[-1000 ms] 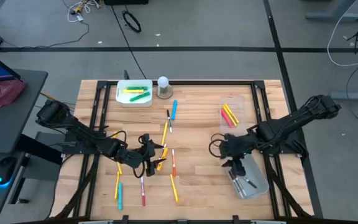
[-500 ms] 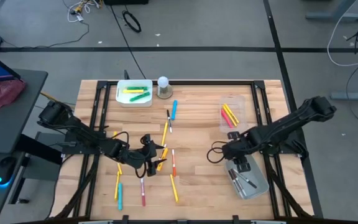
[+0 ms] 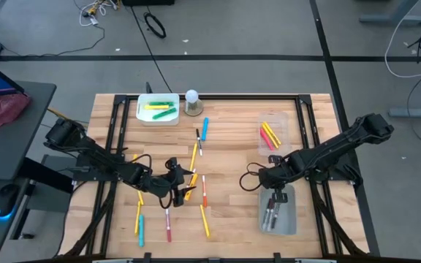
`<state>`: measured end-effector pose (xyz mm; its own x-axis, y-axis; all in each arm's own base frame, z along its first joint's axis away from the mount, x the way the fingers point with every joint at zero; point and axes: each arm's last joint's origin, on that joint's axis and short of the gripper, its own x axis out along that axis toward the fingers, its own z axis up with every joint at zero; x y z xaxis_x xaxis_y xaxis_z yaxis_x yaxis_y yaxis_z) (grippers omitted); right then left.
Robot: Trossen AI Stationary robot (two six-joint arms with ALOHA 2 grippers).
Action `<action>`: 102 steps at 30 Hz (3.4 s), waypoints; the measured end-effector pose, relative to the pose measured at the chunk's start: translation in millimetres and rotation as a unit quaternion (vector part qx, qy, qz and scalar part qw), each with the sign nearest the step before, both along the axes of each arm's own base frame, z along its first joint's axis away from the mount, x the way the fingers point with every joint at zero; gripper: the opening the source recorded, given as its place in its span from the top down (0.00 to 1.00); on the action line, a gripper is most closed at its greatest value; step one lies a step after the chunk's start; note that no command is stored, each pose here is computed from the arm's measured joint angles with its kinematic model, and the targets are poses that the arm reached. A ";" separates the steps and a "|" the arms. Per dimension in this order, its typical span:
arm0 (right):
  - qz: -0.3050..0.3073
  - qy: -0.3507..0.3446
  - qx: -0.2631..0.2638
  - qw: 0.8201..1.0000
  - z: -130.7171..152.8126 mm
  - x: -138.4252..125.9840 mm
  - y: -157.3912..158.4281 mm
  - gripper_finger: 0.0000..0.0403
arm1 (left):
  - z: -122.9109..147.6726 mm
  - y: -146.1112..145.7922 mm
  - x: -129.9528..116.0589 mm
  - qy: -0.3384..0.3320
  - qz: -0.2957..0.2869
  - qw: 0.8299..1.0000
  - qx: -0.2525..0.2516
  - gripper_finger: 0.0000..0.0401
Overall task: Pick & Place Markers
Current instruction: Adjust the gray bin on the table, then put the yellow highlighter into the white bin
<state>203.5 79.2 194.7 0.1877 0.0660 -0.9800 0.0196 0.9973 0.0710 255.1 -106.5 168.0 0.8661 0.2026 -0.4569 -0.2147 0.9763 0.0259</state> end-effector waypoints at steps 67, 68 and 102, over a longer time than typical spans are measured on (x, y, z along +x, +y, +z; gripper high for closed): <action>0.041 -0.571 -0.046 0.818 -25.4 108.8 16.8 0.47 | -25.9 -5.8 -4.4 0.073 0.045 0.981 -0.175 0.34; 0.042 -0.568 -0.047 0.821 -28.4 110.2 17.0 0.47 | -31.0 -5.4 -3.8 0.081 0.051 0.980 -0.174 0.35; 0.028 -0.563 -0.023 0.826 -36.3 114.2 19.8 0.52 | -53.5 -10.2 24.1 0.148 0.054 0.980 -0.125 0.75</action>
<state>317.7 99.0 158.4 0.9795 0.0727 -0.1881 -0.0789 0.9965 -0.0259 279.2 -116.7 114.5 0.6685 0.1356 -0.7312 -0.3357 0.9324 -0.1341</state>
